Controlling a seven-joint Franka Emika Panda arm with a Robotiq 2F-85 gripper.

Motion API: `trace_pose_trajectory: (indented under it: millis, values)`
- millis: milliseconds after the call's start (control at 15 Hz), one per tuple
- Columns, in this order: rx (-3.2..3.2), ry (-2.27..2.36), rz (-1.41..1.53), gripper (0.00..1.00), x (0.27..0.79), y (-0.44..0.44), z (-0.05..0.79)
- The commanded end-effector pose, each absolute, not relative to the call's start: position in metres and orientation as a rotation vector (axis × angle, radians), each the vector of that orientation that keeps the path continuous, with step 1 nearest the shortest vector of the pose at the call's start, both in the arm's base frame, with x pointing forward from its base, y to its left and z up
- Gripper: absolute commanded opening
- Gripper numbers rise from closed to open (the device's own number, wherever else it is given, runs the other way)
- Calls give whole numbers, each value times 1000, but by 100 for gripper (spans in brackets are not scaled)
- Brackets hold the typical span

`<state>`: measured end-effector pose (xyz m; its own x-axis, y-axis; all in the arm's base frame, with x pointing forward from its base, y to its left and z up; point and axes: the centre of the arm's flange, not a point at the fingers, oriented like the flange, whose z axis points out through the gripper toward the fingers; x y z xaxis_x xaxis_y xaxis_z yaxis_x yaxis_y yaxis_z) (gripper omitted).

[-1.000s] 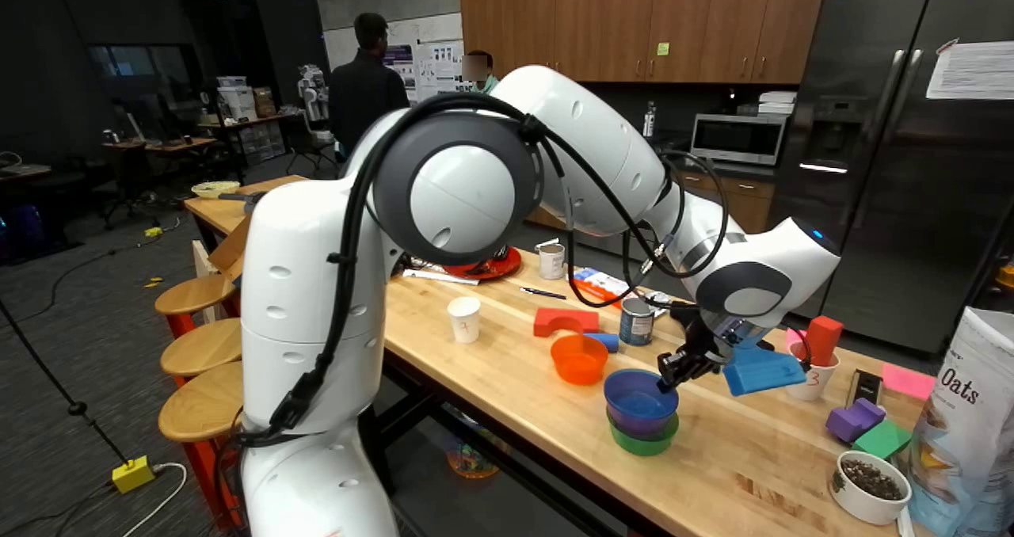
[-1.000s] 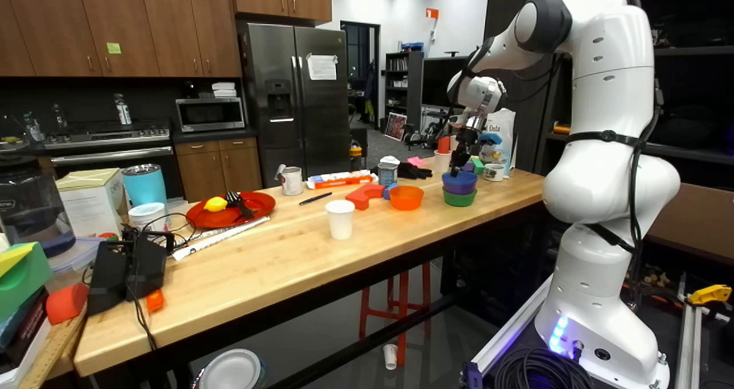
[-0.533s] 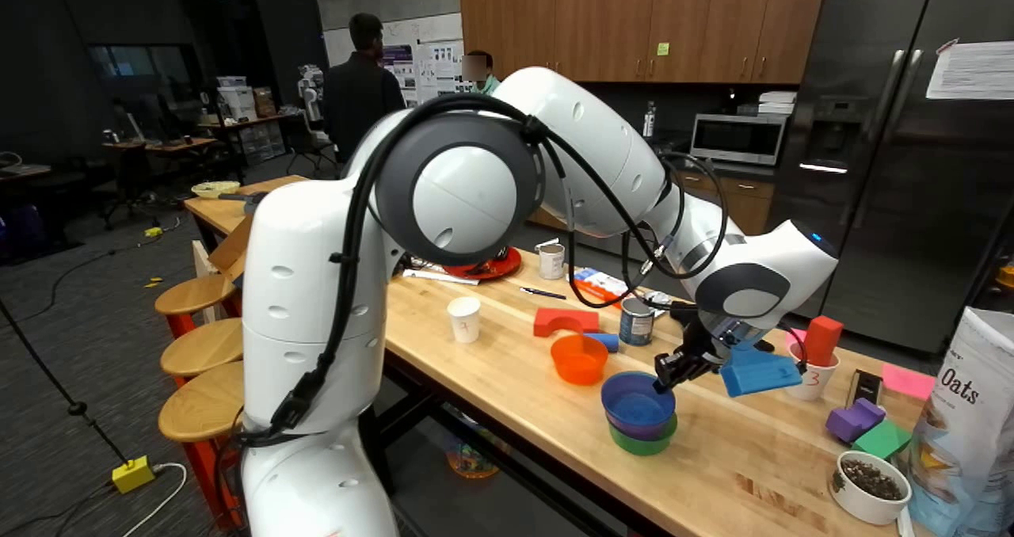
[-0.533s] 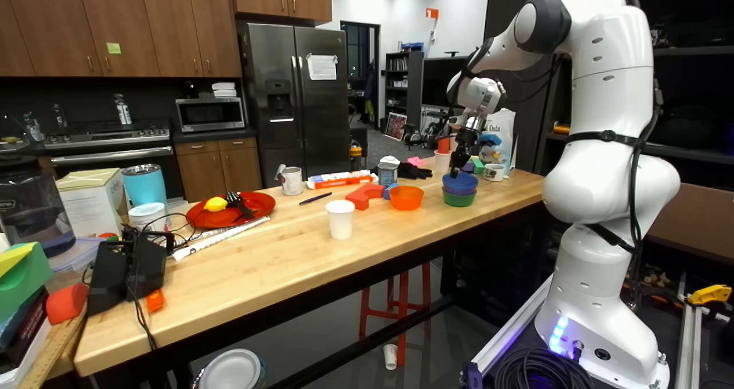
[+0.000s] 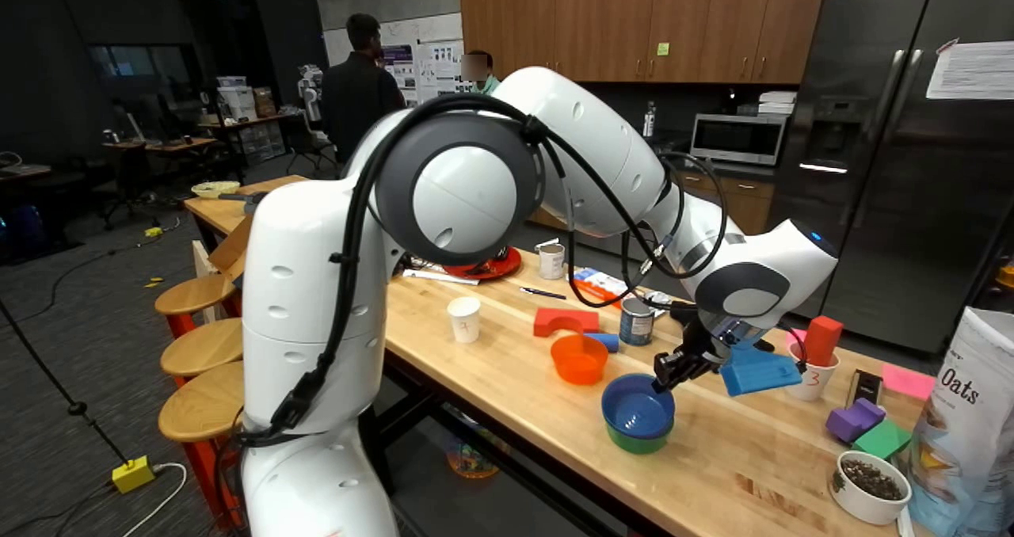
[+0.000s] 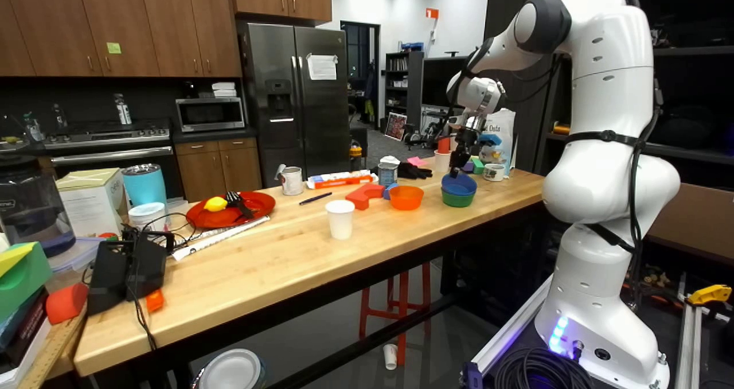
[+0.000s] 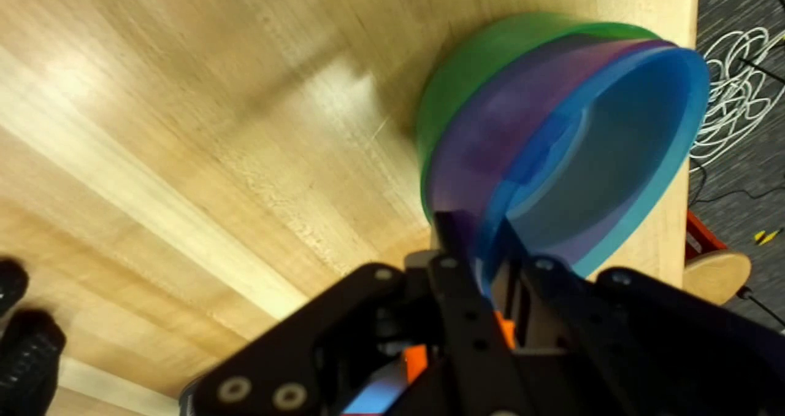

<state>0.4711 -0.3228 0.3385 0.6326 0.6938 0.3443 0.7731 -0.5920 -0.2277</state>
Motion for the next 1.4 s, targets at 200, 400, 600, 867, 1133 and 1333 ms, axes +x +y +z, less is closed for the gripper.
trace_pose_trajectory:
  millis: [200, 400, 600, 867, 1133, 1333]
  values:
    - [-2521, -1178, -307, 69, 470, -322, 352]
    - [-2529, -1172, -307, 89, 470, -323, 353]
    - [-2524, -1178, -309, 56, 471, -323, 354]
    - [-2512, -1182, -309, 34, 473, -324, 352]
    - [-2506, -1179, -302, 1, 473, -324, 350]
    - [-2499, -1181, -297, 0, 473, -323, 350]
